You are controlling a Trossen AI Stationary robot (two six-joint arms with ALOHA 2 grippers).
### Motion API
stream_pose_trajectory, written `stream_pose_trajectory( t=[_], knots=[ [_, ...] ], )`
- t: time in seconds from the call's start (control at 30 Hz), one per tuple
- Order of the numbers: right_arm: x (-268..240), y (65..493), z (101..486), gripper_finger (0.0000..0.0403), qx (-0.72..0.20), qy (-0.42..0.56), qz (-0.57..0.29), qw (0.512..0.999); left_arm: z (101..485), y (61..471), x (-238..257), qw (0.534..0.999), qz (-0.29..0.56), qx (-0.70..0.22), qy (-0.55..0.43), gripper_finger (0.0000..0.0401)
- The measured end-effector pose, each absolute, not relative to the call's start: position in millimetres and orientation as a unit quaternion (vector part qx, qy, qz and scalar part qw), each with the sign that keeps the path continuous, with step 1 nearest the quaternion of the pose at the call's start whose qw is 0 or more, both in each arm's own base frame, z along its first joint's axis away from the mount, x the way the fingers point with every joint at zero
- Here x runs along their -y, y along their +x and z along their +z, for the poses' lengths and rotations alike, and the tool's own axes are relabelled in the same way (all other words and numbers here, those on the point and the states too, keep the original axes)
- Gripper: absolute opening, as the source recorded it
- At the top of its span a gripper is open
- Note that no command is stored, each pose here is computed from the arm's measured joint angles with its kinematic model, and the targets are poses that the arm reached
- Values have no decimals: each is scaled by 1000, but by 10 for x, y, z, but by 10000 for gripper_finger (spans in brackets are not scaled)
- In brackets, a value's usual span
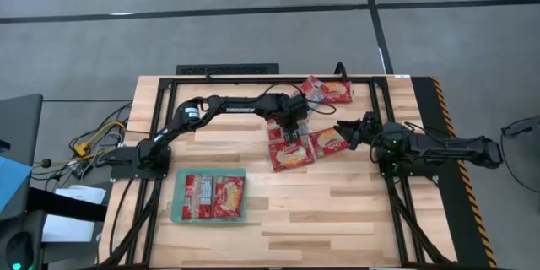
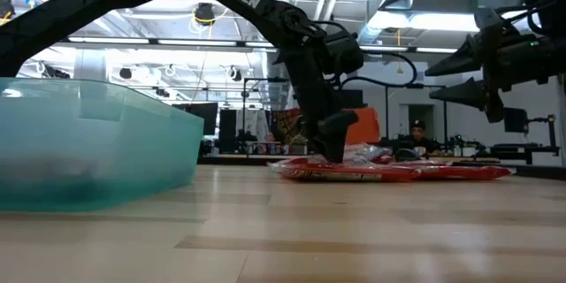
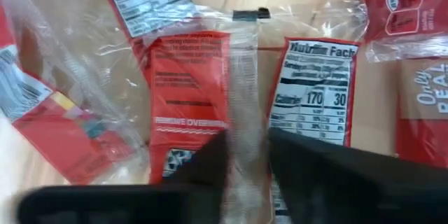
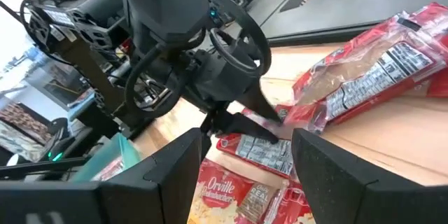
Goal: Sort popcorn bags into baskets
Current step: Put the red popcorn pack into the green bin
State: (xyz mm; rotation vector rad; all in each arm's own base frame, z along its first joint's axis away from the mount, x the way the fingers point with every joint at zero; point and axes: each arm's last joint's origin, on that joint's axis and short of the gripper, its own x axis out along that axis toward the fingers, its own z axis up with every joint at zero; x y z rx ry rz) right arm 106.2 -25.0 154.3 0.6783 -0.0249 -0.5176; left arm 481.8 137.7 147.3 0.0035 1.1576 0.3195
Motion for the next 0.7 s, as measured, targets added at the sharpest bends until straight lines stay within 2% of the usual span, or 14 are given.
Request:
stream_pose_trajectory(
  t=[0.03, 0.1, 0.3, 0.7],
  knots=[
    [250, 1061, 1543, 249, 12, 329, -251, 910, 1464, 4818, -1375, 825, 147, -545, -2, 35],
    [250, 1061, 1544, 249, 13, 329, -251, 910, 1466, 4821, -1386, 827, 152, -541, -19, 14],
    [250, 1061, 1544, 249, 12, 329, -251, 911, 1639, 4843, -1401, 823, 163, -543, -47, 1],
    [250, 1061, 1544, 249, 12, 326, -251, 911, 2274, 4823, -1350, 820, 141, -548, -87, 0]
  ],
)
